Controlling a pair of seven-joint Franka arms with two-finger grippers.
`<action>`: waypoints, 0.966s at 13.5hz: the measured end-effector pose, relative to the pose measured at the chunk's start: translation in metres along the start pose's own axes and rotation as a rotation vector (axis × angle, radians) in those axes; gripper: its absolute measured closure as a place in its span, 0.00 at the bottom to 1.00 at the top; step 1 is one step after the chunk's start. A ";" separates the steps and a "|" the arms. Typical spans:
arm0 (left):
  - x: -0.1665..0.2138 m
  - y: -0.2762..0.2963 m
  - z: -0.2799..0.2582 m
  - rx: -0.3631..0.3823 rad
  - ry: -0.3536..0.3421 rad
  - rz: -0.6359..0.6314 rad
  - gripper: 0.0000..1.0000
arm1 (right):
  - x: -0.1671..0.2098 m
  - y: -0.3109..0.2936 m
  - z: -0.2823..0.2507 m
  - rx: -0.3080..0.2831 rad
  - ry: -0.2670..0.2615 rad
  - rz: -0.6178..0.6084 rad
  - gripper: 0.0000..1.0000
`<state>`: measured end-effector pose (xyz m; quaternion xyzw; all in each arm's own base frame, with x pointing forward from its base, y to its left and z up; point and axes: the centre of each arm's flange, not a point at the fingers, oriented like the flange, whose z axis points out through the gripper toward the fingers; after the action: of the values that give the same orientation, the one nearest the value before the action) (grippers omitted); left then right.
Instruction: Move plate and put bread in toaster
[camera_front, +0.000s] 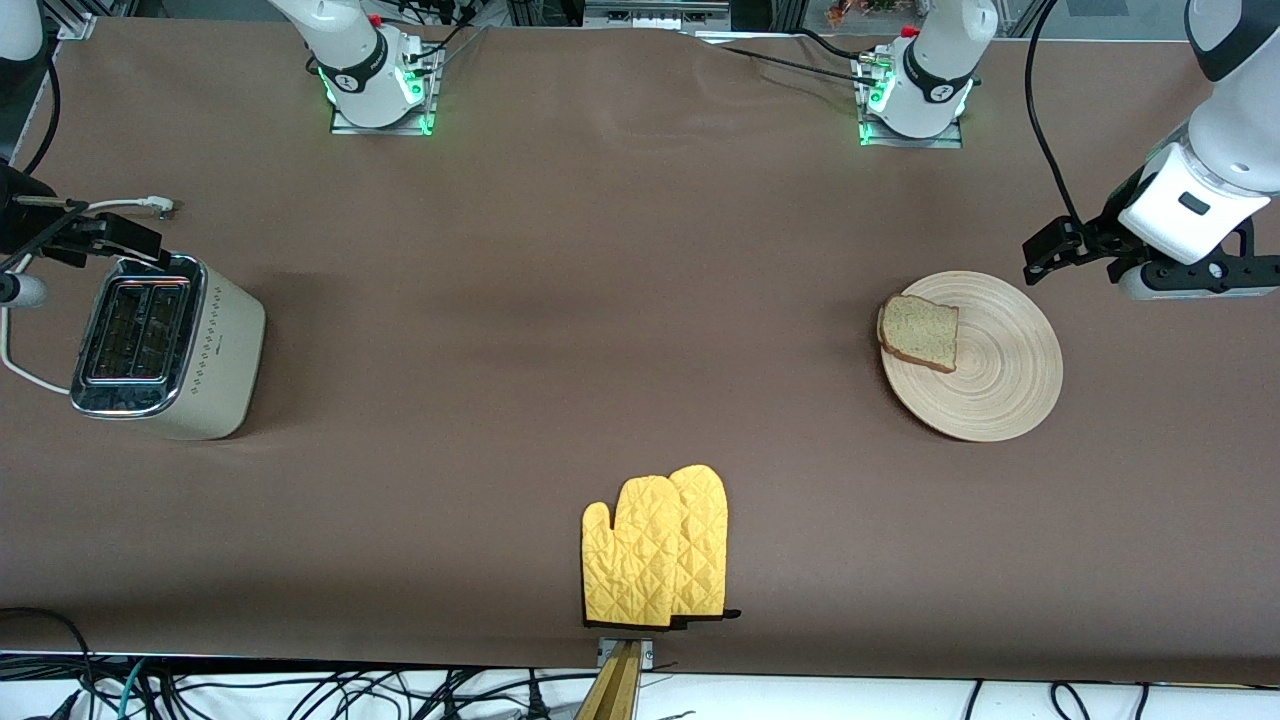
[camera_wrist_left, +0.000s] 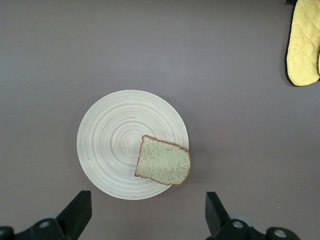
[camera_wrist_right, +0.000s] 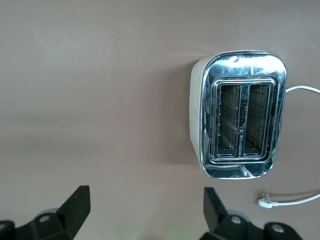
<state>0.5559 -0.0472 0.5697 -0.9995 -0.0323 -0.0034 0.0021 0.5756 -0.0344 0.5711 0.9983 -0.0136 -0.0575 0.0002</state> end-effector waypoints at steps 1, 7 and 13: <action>0.000 0.000 0.000 0.000 -0.001 0.000 0.00 | 0.000 0.000 0.000 0.000 0.000 0.000 0.00; -0.001 0.001 0.000 0.001 -0.005 0.002 0.00 | 0.000 0.000 0.000 0.000 0.000 -0.001 0.00; -0.002 0.001 0.001 0.002 -0.013 0.002 0.00 | 0.000 0.000 0.000 0.000 0.000 0.000 0.00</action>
<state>0.5544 -0.0480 0.5685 -0.9995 -0.0315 0.0032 0.0029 0.5756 -0.0342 0.5711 0.9983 -0.0134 -0.0575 0.0002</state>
